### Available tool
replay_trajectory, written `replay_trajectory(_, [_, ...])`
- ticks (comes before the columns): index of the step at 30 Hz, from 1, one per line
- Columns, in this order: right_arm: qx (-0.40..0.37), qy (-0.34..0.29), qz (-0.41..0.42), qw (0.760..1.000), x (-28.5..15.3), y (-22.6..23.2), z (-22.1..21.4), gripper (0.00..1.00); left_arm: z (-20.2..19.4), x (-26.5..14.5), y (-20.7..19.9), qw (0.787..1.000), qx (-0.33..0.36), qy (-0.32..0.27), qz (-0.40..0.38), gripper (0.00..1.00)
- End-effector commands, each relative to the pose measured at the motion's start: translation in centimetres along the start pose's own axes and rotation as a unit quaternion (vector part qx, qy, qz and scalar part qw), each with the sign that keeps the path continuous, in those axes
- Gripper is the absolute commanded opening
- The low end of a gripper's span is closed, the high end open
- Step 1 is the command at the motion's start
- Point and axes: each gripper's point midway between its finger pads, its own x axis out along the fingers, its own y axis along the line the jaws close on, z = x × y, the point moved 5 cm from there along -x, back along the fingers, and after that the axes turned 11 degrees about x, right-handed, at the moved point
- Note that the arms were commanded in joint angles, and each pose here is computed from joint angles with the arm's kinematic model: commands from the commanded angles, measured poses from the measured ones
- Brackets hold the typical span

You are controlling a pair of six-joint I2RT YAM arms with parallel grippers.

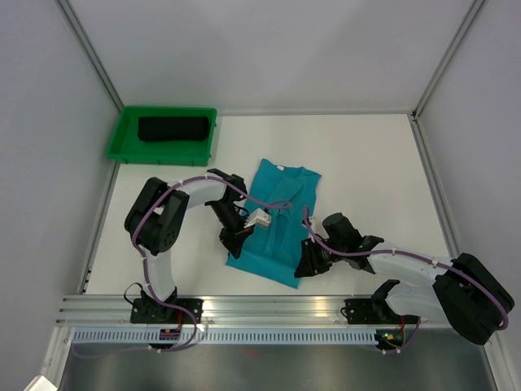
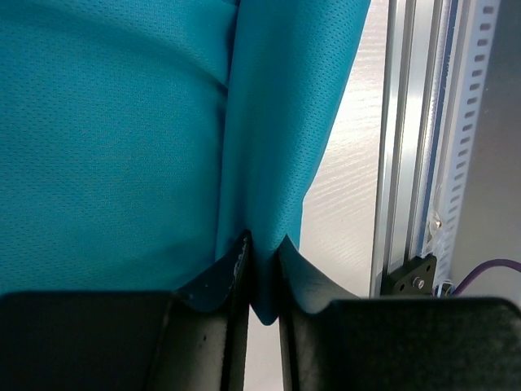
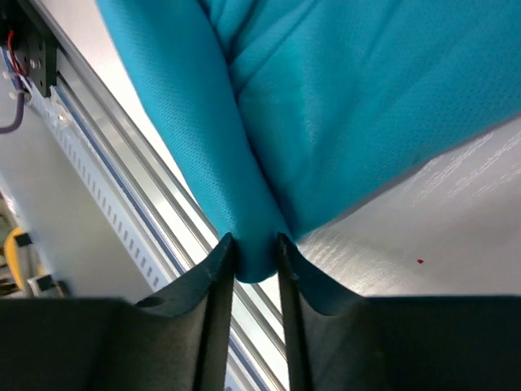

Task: Roll the t-shirts
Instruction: Roll the tshirt

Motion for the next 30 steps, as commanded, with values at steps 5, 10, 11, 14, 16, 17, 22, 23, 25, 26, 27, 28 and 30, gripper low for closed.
replay_trajectory(5, [0.016,0.010,-0.009,1.000,0.7,-0.4,0.2,0.17,1.1,-1.7,0.4,0.999,0.007,-0.023,0.036,0.35])
replay_trajectory(10, [0.024,0.005,0.008,1.000,0.8,0.3,0.7,0.07,1.2,-3.1,0.1,0.998,0.003,-0.029,0.047,0.38])
replay_trajectory(11, [0.015,-0.005,0.018,1.000,0.9,0.7,1.2,0.07,1.4,-3.2,0.0,0.998,0.002,-0.032,0.048,0.38])
replay_trajectory(14, [0.011,-0.008,0.017,1.000,0.9,0.8,1.5,0.08,1.8,-3.4,-0.2,0.998,-0.004,-0.043,0.051,0.33])
replay_trajectory(16, [0.009,-0.008,0.012,1.000,0.9,0.8,1.6,0.09,1.6,-3.2,-0.1,0.997,-0.037,-0.040,0.051,0.22])
replay_trajectory(17, [0.006,-0.012,0.007,1.000,0.9,0.6,1.8,0.12,1.5,-3.0,0.2,0.997,-0.043,-0.037,0.053,0.12])
replay_trajectory(22, [0.008,-0.051,-0.042,0.998,0.2,0.1,2.9,0.45,0.7,-2.5,0.4,0.995,-0.075,-0.027,0.059,0.02])
replay_trajectory(23, [0.001,-0.070,-0.057,0.996,-0.2,0.0,3.4,0.48,0.8,-2.7,0.7,0.994,-0.076,-0.031,0.066,0.02])
replay_trajectory(25, [-0.030,-0.122,-0.055,0.991,-1.9,1.4,4.8,0.50,1.0,-3.1,1.1,0.992,-0.093,-0.042,0.077,0.02])
replay_trajectory(26, [-0.054,-0.156,-0.067,0.984,-2.7,1.7,5.8,0.50,1.1,-3.3,1.4,0.991,-0.096,-0.049,0.083,0.02])
replay_trajectory(27, [-0.077,-0.191,-0.054,0.977,-4.0,2.9,6.5,0.52,1.1,-3.2,1.4,0.989,-0.109,-0.051,0.083,0.02])
replay_trajectory(28, [-0.095,-0.204,-0.050,0.973,-4.5,3.5,6.6,0.52,1.1,-3.2,1.4,0.988,-0.115,-0.051,0.084,0.02])
replay_trajectory(30, [-0.139,-0.239,-0.048,0.960,-5.9,4.9,7.3,0.53,0.8,-2.9,1.4,0.987,-0.130,-0.050,0.085,0.02])
